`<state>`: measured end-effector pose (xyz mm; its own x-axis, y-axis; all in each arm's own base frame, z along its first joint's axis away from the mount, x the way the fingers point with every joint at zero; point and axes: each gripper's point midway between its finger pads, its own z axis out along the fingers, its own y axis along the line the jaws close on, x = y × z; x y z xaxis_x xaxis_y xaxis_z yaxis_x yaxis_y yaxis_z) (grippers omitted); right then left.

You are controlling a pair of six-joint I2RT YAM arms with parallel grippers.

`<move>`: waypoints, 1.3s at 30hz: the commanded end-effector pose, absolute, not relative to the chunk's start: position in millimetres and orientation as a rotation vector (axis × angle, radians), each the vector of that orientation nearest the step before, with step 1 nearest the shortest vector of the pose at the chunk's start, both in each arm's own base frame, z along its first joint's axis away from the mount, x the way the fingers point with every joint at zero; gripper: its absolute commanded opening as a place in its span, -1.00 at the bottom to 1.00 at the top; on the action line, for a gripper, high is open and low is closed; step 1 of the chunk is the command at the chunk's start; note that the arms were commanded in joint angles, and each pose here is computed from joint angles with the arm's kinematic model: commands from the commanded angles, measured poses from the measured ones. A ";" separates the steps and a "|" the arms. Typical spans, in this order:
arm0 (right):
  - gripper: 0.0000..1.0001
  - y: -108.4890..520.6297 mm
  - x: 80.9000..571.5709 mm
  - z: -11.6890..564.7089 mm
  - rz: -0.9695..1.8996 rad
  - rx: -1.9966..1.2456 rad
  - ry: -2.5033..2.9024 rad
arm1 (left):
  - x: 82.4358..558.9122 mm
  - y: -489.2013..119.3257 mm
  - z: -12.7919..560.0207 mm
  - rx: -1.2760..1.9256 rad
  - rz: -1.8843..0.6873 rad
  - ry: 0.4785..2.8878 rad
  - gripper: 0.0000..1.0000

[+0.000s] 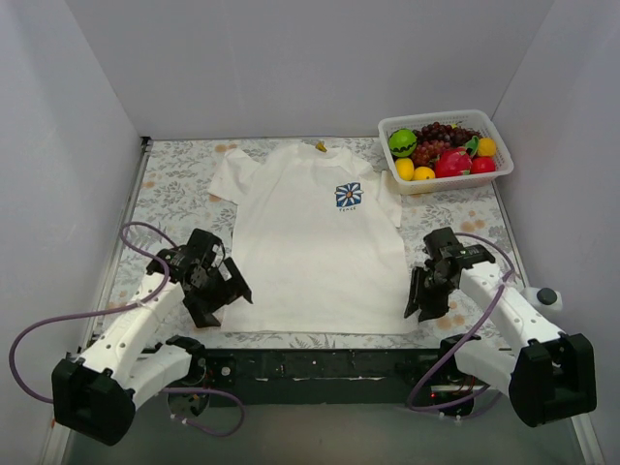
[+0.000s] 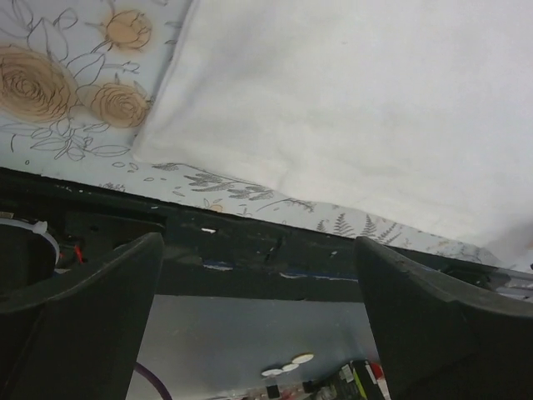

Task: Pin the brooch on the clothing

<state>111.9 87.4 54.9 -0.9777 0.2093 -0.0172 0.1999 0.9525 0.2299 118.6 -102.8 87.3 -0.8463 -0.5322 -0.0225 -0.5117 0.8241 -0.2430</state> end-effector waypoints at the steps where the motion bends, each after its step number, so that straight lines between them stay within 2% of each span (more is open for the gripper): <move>1: 0.19 97.7 149.2 91.0 0.429 0.177 2.935 | 165.8 -106.9 129.8 -0.684 -0.391 2.750 0.96; 4: 0.58 109.8 181.7 110.5 0.498 0.118 2.811 | 216.1 -106.3 147.1 -0.640 -0.323 2.638 0.96; 6: 0.66 119.0 202.9 116.9 0.547 0.089 2.740 | 246.5 -105.9 142.7 -0.607 -0.243 2.632 0.96; 10: 0.66 130.6 236.3 116.1 0.584 0.048 2.645 | 314.1 -101.8 134.9 -0.611 -0.139 2.524 0.96; 12: 0.57 135.2 251.7 112.0 0.591 0.035 2.611 | 334.0 -98.4 126.8 -0.649 -0.131 2.490 0.89; 13: 0.45 138.1 255.9 109.6 0.601 0.028 2.600 | 350.8 -92.9 115.3 -0.687 -0.121 2.469 0.81; 15: 0.27 145.4 266.7 101.3 0.623 0.015 2.578 | 365.7 -84.0 105.5 -0.743 -0.091 2.451 0.79; 16: 0.07 148.9 270.9 99.1 0.639 0.007 2.568 | 374.6 -76.1 94.3 -0.771 -0.073 2.447 0.70; 19: -0.16 156.0 279.1 88.8 0.654 -0.029 2.581 | 387.0 -57.7 71.4 -0.825 -0.048 2.455 0.43; 22: -0.26 156.0 284.3 78.7 0.628 -0.051 2.605 | 397.6 -36.7 66.2 -0.874 -0.034 2.424 0.25; 23: -0.30 155.9 285.1 75.1 0.623 -0.061 2.616 | 398.6 -30.8 63.5 -0.888 -0.017 2.418 0.03; 25: -0.36 156.9 286.1 72.7 0.630 -0.071 2.622 | 402.0 -18.1 62.9 -0.905 0.003 2.407 -0.16; 26: -0.36 157.3 285.8 70.1 0.628 -0.073 2.630 | 401.6 -16.3 61.3 -0.905 0.007 2.410 -0.36; 31: -0.37 159.4 288.3 68.0 0.638 -0.085 2.629 | 390.3 -26.4 40.5 -0.894 -0.048 2.496 -0.97; 39: -0.38 160.1 297.2 67.0 0.621 -0.088 2.632 | 361.8 -45.4 14.5 -0.850 -0.111 2.614 -1.00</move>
<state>277.1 152.2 52.2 -0.9311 0.0486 -0.3616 -0.1101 0.9075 0.4054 373.8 -32.8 21.3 -0.6971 -0.6104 -0.3761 -0.5895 0.7866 -0.1838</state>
